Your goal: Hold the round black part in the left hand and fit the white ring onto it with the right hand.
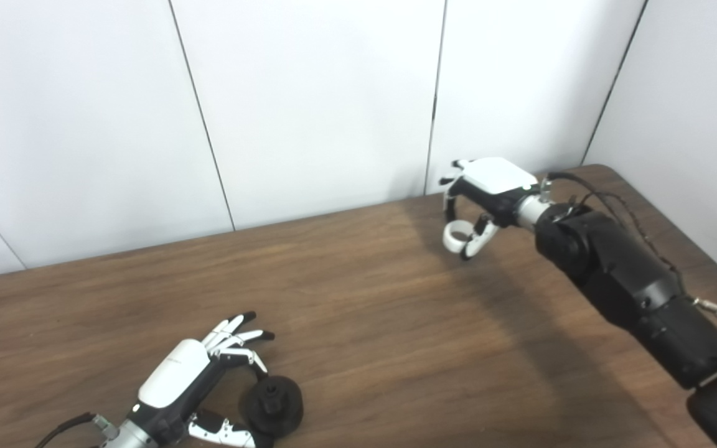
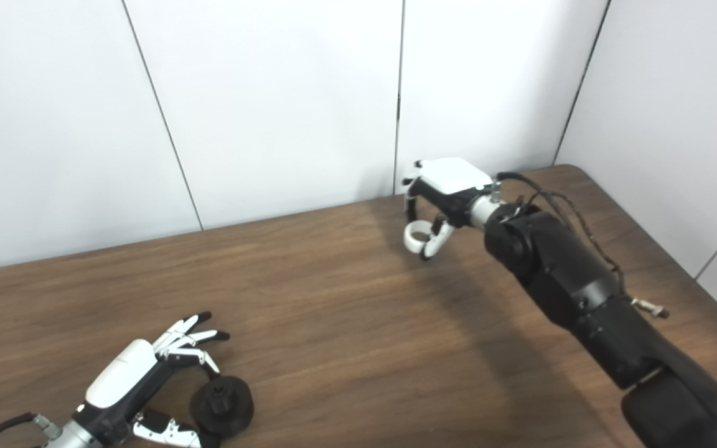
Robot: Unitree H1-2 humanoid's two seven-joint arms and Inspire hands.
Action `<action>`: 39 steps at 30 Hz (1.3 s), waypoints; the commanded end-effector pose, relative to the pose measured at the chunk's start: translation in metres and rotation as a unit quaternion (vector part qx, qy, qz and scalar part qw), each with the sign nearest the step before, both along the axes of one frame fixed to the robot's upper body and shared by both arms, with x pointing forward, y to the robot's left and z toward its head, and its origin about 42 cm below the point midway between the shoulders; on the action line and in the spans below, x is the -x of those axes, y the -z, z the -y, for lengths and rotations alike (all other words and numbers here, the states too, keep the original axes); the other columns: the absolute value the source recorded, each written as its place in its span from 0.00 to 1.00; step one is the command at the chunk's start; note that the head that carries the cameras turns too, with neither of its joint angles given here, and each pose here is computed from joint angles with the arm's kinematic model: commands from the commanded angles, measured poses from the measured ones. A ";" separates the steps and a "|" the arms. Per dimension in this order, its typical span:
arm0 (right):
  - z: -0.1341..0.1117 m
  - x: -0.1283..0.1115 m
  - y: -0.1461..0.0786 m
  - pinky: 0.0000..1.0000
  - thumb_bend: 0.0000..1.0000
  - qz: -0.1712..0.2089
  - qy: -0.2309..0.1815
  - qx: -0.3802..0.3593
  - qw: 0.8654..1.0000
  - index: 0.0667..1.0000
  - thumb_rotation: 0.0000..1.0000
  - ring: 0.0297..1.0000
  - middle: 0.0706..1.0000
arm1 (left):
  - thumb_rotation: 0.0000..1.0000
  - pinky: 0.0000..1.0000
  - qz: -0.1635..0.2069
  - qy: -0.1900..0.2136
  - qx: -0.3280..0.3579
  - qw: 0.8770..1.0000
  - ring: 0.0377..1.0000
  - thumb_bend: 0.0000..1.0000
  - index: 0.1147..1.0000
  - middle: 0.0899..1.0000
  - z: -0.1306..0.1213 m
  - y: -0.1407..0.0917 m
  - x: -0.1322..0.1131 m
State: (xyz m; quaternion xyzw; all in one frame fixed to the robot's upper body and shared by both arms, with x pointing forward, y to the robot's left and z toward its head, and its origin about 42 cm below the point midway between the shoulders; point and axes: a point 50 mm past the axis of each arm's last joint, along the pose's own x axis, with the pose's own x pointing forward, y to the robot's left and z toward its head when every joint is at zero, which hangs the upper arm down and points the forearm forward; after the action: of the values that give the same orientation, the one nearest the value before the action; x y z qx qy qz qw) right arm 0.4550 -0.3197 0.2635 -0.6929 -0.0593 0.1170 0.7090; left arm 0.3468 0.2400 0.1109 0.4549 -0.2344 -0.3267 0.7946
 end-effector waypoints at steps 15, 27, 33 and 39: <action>-0.089 0.036 -0.054 1.00 0.53 0.063 -0.203 -0.006 0.977 0.45 0.14 1.00 0.89 | 0.06 1.00 -0.047 0.012 -0.066 0.997 1.00 0.52 0.41 0.85 -0.001 0.028 0.016; -0.154 0.077 -0.062 1.00 0.53 0.062 -0.350 -0.045 0.934 0.44 0.14 1.00 0.88 | 0.06 1.00 -0.044 0.020 -0.058 0.997 1.00 0.52 0.41 0.85 0.018 0.025 0.016; -0.170 0.089 -0.060 1.00 0.52 0.048 -0.389 -0.051 0.919 0.44 0.15 1.00 0.89 | 0.06 1.00 -0.035 0.026 -0.059 0.997 1.00 0.52 0.41 0.84 0.028 0.023 0.016; -0.178 0.099 -0.059 1.00 0.52 0.037 -0.405 -0.048 0.912 0.44 0.15 1.00 0.89 | 0.06 1.00 -0.031 0.030 -0.060 0.997 1.00 0.52 0.41 0.84 0.038 0.020 0.017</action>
State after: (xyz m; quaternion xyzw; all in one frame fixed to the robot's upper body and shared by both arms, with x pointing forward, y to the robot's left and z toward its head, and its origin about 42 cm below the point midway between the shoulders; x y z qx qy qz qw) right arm 0.3608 -0.1459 0.3052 -0.5848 -0.3316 0.3728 0.6396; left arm 0.3476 0.2155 0.1137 0.4610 -0.2378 -0.3188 0.7932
